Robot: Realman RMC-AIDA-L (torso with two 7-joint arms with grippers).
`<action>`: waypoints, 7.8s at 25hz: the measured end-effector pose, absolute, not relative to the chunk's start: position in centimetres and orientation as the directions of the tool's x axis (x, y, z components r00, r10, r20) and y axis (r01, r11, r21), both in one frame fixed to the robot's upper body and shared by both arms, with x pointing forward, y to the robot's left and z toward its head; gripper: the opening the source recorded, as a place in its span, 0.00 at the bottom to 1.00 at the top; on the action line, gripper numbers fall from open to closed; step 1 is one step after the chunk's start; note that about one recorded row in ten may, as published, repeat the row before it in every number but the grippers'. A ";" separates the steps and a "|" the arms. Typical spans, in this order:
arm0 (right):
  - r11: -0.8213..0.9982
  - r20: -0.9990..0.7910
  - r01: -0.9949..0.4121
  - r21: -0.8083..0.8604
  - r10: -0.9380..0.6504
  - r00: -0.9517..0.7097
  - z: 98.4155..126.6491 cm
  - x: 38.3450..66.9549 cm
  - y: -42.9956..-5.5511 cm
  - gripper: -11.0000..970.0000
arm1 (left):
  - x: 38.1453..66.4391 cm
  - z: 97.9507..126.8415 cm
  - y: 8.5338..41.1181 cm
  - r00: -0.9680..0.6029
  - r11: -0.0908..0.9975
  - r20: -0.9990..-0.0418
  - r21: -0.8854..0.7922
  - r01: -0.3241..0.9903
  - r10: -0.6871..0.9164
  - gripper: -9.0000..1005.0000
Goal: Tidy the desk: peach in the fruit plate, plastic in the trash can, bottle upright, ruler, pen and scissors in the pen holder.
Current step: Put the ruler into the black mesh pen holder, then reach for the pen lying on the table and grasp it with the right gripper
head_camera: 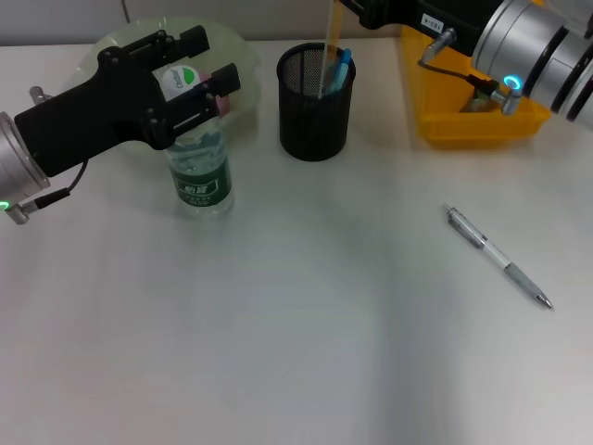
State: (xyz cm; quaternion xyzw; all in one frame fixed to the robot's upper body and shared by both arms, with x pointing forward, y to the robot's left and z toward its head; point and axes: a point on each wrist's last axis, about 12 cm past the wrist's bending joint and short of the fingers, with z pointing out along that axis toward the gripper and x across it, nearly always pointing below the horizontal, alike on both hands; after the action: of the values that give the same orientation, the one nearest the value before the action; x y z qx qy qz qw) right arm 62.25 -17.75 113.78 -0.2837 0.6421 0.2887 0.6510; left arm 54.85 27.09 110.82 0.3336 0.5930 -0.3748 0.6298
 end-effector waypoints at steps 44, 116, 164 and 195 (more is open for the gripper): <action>0.654 -0.998 -0.754 -0.061 -0.059 0.029 113.7 63.9 -15.9 0.50 | 55.1 110.8 26.8 0.013 0.495 -0.998 -0.023 0.868 -0.069 0.59; 0.776 -0.138 -0.617 0.134 -0.602 -0.787 118.6 60.6 -20.5 0.49 | 52.6 109.0 27.0 -0.052 0.459 -0.994 -0.090 0.884 -0.095 0.59; 0.808 -0.119 -0.588 0.039 -0.580 -0.806 113.1 61.7 -19.6 0.48 | 52.4 108.7 27.1 -0.060 0.466 -0.994 -0.098 0.880 -0.095 0.59; 0.791 -0.105 -0.611 0.031 -0.605 -0.789 112.5 61.6 -18.9 0.40 | 52.4 108.7 27.1 -0.059 0.467 -0.993 -0.100 0.878 -0.101 0.59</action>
State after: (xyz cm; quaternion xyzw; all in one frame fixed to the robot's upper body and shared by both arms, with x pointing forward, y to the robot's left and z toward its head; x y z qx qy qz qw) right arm 61.60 -18.92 112.50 -0.3215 0.9453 0.0318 0.0446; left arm 52.43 27.12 108.73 0.3210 0.6052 -0.4040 0.6062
